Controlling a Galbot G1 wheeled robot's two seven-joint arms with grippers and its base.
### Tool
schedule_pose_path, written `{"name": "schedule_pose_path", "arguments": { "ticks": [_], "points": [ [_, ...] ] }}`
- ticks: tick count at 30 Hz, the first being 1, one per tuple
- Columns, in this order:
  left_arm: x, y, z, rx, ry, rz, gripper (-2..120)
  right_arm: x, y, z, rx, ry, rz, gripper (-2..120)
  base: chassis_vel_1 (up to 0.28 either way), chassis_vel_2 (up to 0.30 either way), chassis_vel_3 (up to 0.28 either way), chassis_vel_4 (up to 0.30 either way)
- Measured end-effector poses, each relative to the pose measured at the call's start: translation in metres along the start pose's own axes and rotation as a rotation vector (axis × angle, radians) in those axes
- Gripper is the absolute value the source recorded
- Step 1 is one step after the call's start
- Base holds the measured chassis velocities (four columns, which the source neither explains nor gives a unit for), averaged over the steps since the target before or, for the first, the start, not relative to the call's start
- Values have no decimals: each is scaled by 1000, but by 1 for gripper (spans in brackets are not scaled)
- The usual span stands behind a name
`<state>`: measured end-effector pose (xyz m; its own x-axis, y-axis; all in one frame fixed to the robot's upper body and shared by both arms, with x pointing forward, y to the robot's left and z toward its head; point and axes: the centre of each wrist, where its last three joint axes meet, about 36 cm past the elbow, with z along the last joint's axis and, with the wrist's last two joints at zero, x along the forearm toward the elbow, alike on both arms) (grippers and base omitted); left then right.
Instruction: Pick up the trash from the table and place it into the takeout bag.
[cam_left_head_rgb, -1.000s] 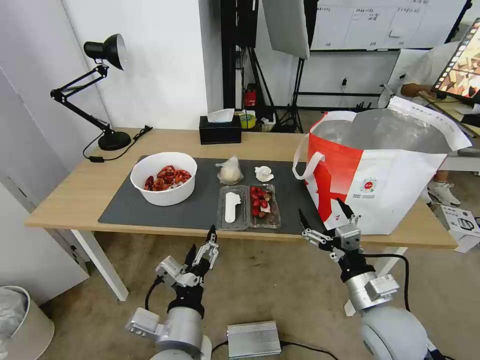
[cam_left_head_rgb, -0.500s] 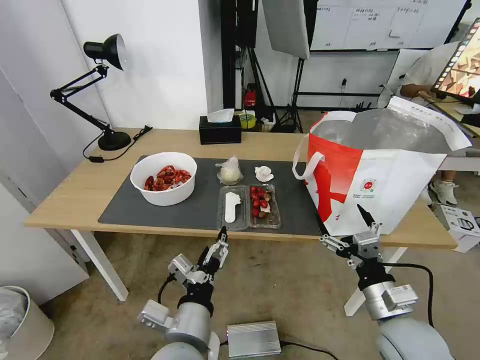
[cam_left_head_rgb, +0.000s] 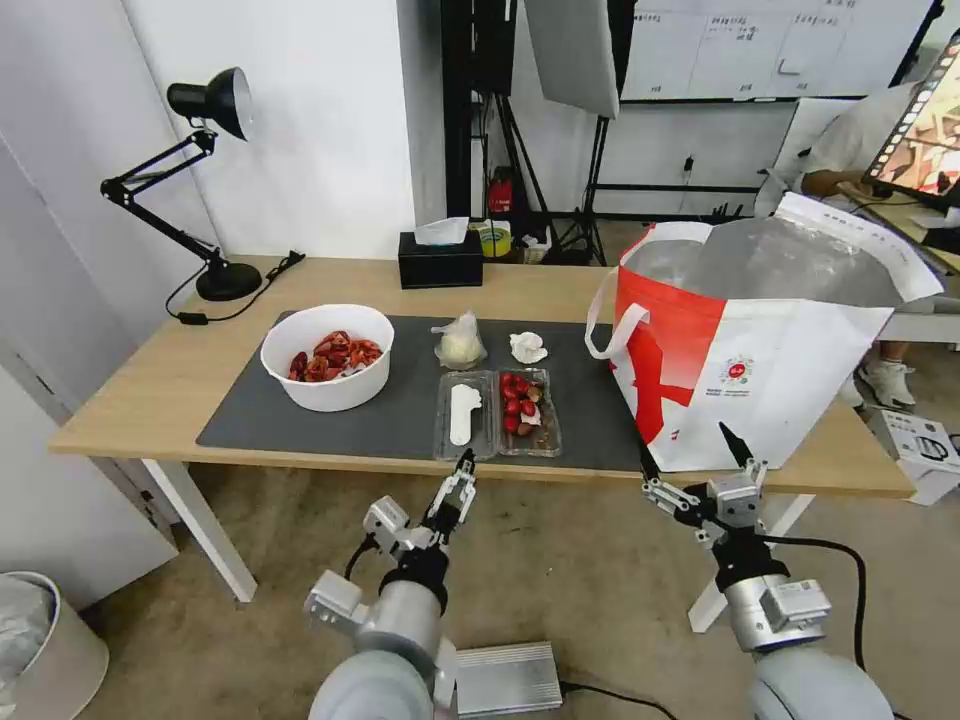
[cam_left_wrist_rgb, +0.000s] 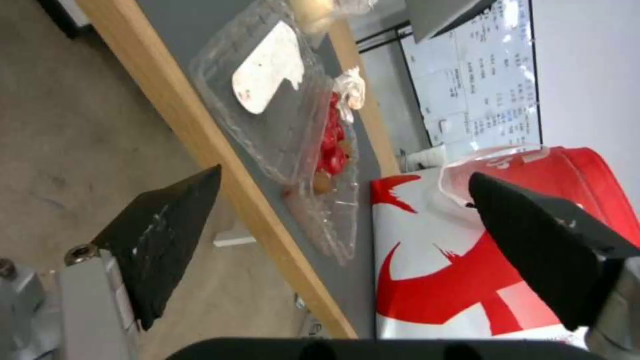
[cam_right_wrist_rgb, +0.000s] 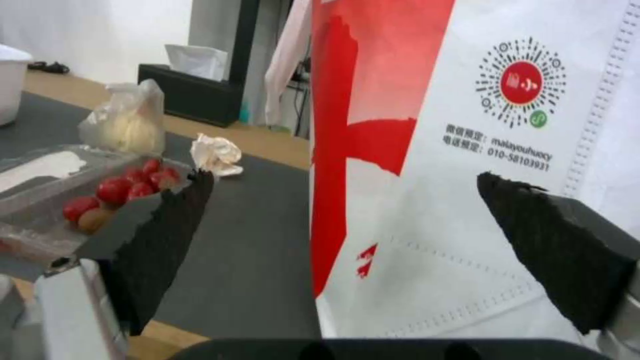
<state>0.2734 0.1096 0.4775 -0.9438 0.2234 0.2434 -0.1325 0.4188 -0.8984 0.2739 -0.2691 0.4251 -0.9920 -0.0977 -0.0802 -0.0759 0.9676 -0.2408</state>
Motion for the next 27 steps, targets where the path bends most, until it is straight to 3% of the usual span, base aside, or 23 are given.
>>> {"name": "schedule_pose_path", "arguments": {
  "ticks": [14, 27],
  "points": [
    [-25, -9, -5, 13, 62, -18, 100, 7, 7, 1, -3, 23, 28, 100, 0, 0, 0, 0],
    [-58, -19, 14, 16, 117, -23, 100, 8, 6, 6, -5, 40, 59, 100, 0, 0, 0, 0]
  ]
}}
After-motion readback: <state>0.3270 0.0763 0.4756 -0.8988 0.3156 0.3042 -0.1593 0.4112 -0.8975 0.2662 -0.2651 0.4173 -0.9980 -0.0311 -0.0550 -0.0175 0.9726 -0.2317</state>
